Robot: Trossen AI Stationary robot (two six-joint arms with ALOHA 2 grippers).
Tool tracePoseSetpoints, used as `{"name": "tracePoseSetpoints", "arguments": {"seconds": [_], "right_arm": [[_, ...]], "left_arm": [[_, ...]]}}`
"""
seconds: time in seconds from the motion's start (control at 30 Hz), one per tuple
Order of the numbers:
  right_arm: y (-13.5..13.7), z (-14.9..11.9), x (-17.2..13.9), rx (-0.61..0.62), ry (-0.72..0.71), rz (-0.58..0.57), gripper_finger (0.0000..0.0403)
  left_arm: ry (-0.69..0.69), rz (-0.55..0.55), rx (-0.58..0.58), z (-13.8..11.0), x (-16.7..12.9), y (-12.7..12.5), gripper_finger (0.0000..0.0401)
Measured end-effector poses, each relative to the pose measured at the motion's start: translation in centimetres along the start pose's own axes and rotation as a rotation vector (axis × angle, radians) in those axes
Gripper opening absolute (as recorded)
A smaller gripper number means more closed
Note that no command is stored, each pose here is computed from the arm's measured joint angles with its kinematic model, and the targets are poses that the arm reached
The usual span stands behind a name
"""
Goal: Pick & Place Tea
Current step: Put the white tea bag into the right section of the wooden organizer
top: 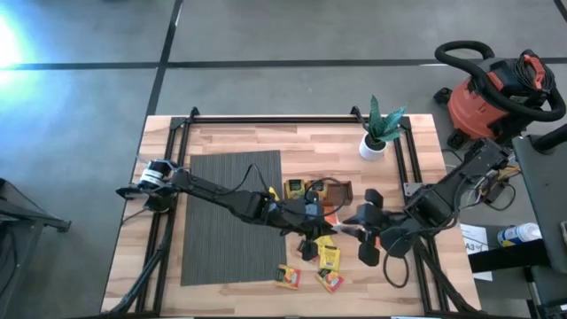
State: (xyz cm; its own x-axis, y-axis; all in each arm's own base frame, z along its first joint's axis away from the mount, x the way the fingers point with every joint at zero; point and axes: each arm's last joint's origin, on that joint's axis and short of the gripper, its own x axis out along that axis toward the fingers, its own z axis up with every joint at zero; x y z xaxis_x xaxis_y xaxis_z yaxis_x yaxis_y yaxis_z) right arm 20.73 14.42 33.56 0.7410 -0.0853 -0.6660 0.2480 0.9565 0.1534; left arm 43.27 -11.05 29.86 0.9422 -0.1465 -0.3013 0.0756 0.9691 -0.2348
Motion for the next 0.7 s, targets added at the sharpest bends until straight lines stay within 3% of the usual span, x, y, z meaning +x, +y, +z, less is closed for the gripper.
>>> {"name": "tracePoseSetpoints", "arguments": {"seconds": [0.23,0.33,0.7], "right_arm": [[-0.5,0.5,0.5,-0.002,0.034,0.011,0.0026],[-0.8,0.6,0.7,-0.006,0.036,-0.001,0.0012],[-3.9,1.2,1.9,-0.047,0.128,-0.156,0.0009]], "left_arm": [[0.011,0.006,0.003,-0.1,0.0,0.1,0.0021],[0.02,0.04,0.011,-0.2,0.0,0.3,0.0029],[0.211,0.436,-0.018,-2.7,-0.9,1.9,0.0125]]}}
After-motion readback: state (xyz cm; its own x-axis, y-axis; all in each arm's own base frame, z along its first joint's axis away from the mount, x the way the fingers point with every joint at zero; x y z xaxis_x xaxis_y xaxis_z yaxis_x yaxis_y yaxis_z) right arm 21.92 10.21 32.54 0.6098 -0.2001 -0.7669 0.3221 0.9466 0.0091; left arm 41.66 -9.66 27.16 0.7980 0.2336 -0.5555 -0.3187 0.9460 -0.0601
